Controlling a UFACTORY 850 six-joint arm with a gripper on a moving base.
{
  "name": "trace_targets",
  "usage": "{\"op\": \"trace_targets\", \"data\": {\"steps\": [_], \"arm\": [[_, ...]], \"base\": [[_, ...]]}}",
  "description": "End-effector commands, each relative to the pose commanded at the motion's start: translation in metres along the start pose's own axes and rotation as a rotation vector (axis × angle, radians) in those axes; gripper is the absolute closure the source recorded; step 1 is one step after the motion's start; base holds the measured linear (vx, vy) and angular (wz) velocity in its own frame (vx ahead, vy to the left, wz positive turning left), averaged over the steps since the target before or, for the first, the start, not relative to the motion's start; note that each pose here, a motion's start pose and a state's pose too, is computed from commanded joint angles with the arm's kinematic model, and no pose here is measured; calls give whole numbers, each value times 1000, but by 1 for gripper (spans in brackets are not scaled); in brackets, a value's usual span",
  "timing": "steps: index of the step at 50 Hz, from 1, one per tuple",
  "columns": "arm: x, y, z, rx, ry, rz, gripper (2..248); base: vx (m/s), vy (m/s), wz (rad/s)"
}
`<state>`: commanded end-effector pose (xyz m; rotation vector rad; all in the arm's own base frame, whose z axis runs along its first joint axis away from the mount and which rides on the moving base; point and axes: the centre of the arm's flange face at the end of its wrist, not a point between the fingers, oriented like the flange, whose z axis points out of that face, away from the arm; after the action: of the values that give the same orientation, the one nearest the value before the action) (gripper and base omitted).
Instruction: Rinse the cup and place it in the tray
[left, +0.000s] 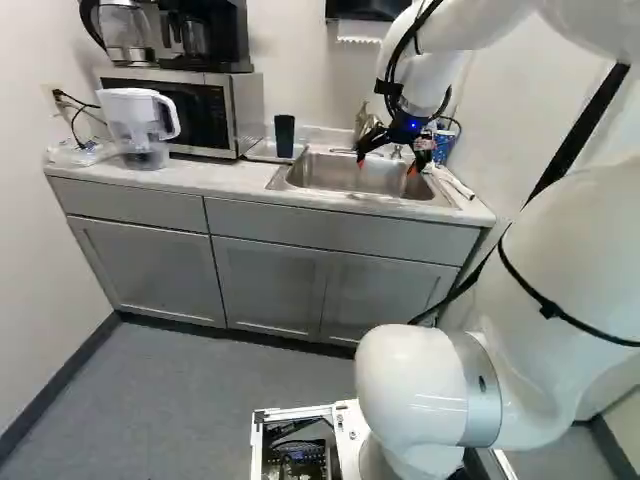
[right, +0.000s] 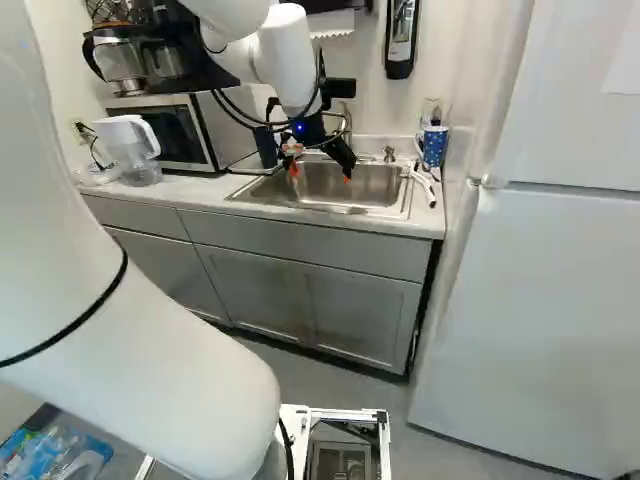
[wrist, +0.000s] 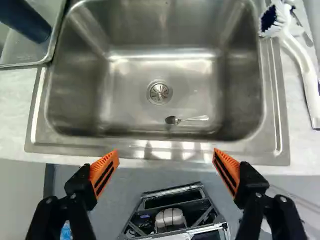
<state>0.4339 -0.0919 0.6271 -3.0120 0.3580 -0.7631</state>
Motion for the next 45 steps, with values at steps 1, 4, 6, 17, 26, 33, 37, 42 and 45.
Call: {"op": "trace_targets", "data": {"steps": [1,4,6,17,26,33,37,42,45], "arm": [[0,0,0,0,0,0,3],[0,0,0,0,0,0,3],[0,0,0,0,0,0,3],[0,0,0,0,0,0,3],[0,0,0,0,0,0,3],[0,0,0,0,0,0,3],[0,0,0,0,0,0,3],[0,0,0,0,0,0,3],[0,0,0,0,0,0,3]], "base": [[-179,17,-259],[-169,9,-250],[-159,6,-234],[-168,8,-247],[-174,15,-217],[-172,13,-203],[-171,14,-189],[-165,16,-174],[-181,22,-151]]}}
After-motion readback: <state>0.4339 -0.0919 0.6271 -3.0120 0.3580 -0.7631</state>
